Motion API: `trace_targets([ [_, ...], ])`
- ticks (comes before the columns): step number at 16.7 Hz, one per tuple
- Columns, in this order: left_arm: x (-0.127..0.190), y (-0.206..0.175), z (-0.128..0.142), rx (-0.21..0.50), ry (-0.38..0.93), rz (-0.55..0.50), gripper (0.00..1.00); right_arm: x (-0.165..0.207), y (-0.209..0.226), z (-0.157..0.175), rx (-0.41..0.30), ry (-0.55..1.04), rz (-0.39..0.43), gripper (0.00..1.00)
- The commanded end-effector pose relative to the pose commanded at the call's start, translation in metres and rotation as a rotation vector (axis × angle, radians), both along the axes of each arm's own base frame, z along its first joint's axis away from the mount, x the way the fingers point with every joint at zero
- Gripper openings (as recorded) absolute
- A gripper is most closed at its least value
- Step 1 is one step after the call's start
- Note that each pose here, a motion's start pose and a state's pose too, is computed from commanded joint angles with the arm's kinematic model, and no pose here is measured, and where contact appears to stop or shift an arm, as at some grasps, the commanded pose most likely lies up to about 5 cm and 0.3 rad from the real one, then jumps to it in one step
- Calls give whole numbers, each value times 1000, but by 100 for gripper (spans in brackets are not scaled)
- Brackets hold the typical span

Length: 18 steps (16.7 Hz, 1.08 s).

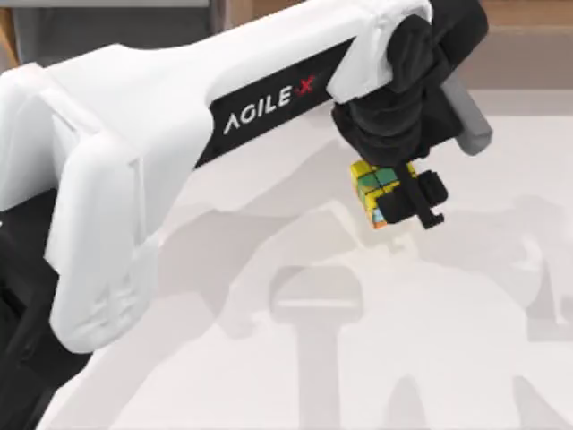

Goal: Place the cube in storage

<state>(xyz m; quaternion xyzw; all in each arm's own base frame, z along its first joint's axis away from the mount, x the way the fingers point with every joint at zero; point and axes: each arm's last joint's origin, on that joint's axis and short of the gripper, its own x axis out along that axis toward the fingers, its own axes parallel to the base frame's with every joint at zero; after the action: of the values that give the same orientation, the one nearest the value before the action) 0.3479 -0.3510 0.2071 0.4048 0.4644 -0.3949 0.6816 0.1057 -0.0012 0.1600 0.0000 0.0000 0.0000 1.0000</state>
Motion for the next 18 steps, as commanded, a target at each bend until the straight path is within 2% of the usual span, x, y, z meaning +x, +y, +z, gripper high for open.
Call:
trace_targets([
  [2, 29, 50, 13, 58, 71, 111, 0, 0, 0, 0, 0, 0, 0, 100],
  [5, 72, 143, 42, 99, 128, 326, 0, 0, 0, 0, 0, 0, 0, 100],
  [8, 101, 251, 72, 102, 139, 572, 0, 0, 0, 0, 0, 0, 0, 100],
  [11, 111, 356, 88, 84, 132, 814, 0, 0, 0, 0, 0, 0, 0, 100],
  [14, 115, 442, 74, 60, 152, 1012, 0, 0, 0, 0, 0, 0, 0, 100],
  [16, 120, 483, 47, 42, 195, 1104, 0, 0, 0, 0, 0, 0, 0, 100],
  [18, 125, 508, 14, 23, 252, 1158, 0, 0, 0, 0, 0, 0, 0, 100],
])
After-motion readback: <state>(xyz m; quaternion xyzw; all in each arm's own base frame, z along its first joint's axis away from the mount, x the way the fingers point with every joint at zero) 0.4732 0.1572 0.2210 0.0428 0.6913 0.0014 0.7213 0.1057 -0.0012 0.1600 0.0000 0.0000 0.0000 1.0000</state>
